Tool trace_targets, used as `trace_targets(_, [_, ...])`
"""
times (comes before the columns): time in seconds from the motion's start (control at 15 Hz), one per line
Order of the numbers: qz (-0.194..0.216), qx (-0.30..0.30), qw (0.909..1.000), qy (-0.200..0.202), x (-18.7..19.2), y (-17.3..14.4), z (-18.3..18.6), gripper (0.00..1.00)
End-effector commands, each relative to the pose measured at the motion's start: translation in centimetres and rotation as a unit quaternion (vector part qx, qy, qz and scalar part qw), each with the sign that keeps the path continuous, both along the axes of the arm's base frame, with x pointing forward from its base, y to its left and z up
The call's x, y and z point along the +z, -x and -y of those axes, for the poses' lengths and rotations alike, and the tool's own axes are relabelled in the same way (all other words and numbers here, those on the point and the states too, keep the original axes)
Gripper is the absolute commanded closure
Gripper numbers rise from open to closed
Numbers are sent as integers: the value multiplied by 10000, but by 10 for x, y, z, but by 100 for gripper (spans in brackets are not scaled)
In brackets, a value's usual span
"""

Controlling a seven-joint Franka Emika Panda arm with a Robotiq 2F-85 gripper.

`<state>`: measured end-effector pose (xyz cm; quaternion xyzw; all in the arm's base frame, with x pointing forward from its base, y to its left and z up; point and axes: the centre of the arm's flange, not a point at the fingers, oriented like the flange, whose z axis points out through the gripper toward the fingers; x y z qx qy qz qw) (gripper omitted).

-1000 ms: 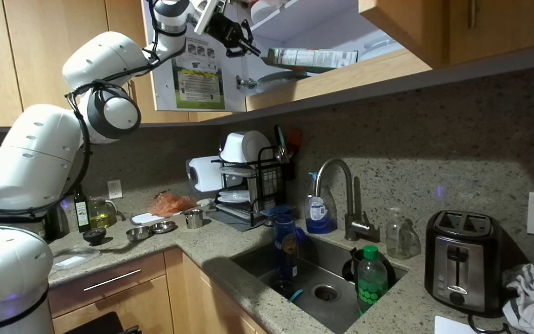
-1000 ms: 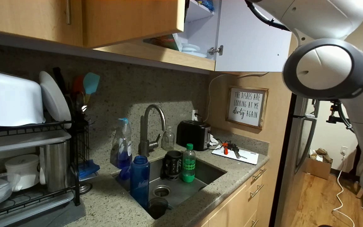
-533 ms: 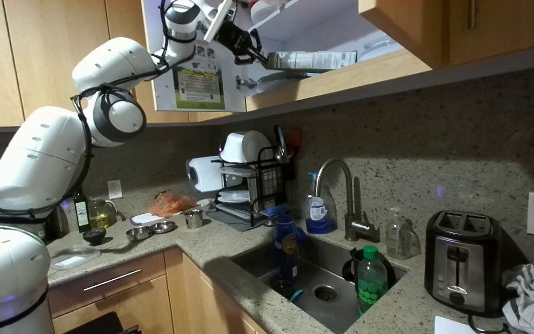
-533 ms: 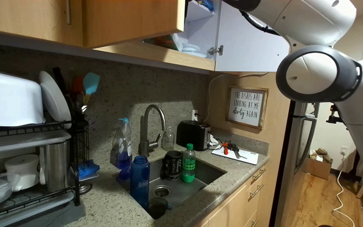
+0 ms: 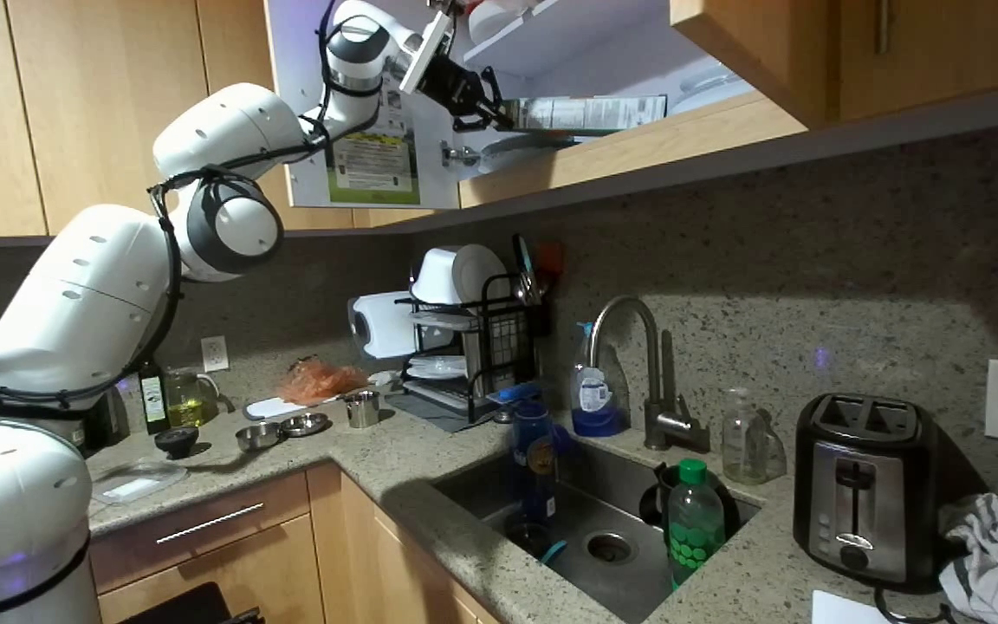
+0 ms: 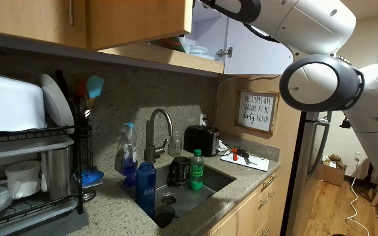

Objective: Pick up the green box from the counter and place it inside the open upper cabinet

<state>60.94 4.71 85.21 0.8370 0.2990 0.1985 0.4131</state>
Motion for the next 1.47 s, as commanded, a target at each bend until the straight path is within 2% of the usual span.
trace_targets(0.0, [148, 152, 9998, 59, 8, -10, 3, 94])
trace_targets(0.53, [589, 309, 9974, 260, 23, -34, -3, 94])
trace_targets(1.13, [573, 490, 9965, 355, 20, -56, -11, 94])
trace_targets(1.4, [703, 540, 9952, 409, 30, -61, -11, 94])
